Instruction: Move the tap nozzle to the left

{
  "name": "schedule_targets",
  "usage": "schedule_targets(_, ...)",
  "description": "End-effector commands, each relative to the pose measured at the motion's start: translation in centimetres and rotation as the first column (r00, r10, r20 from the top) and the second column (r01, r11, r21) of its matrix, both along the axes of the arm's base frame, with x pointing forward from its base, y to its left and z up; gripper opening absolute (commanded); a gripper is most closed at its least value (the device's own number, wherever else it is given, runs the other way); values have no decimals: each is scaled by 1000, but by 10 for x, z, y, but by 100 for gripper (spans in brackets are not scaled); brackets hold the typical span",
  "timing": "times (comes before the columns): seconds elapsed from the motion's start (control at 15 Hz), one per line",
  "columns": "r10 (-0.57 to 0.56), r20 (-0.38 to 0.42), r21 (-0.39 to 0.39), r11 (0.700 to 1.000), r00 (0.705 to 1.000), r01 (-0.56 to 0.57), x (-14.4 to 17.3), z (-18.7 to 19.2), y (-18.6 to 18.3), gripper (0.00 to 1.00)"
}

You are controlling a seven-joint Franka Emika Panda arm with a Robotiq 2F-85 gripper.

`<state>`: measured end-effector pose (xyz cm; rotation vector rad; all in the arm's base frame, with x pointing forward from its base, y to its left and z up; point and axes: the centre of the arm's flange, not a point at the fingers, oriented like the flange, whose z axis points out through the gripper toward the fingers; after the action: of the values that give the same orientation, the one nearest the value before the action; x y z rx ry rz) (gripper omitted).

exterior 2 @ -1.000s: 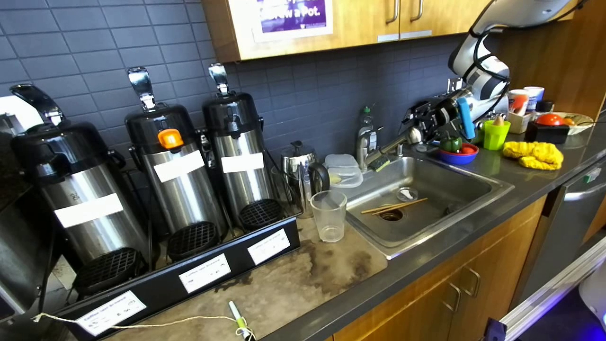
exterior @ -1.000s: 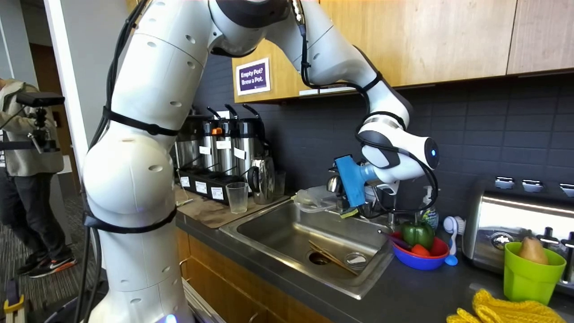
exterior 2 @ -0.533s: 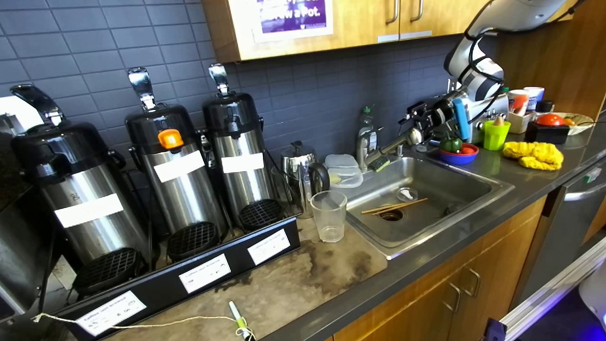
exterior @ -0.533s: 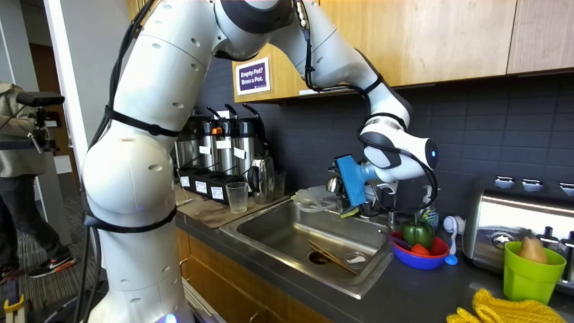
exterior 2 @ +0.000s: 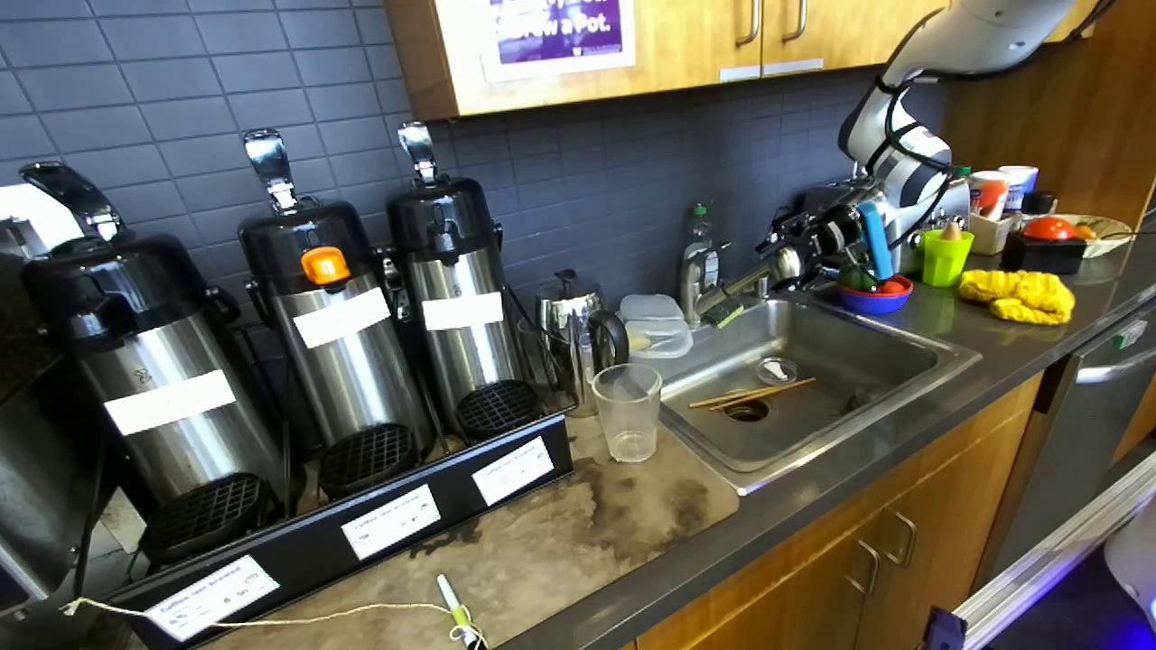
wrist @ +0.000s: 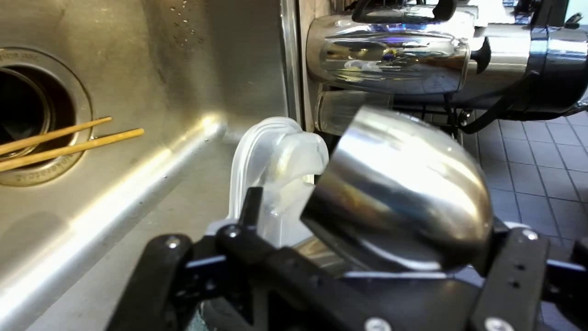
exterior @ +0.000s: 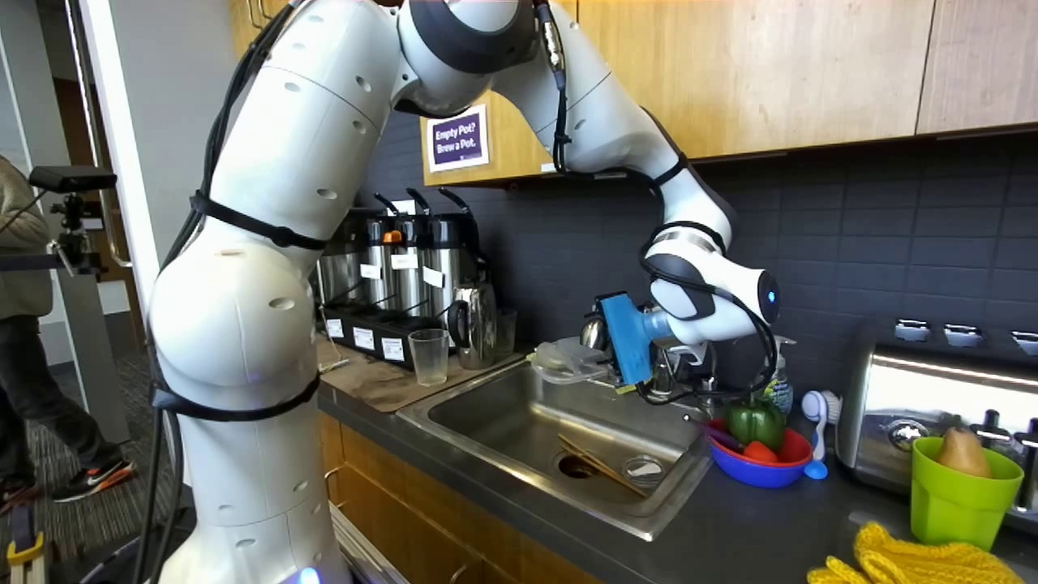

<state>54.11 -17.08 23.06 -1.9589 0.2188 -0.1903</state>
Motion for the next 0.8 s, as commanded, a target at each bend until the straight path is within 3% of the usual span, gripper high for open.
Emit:
schedule_targets(0.0, 35, -8, 3, 999, 999, -35, 0, 4, 12, 100)
schedule_targets(0.73, 106, -17, 13, 994, 994, -106, 3, 9, 52, 100)
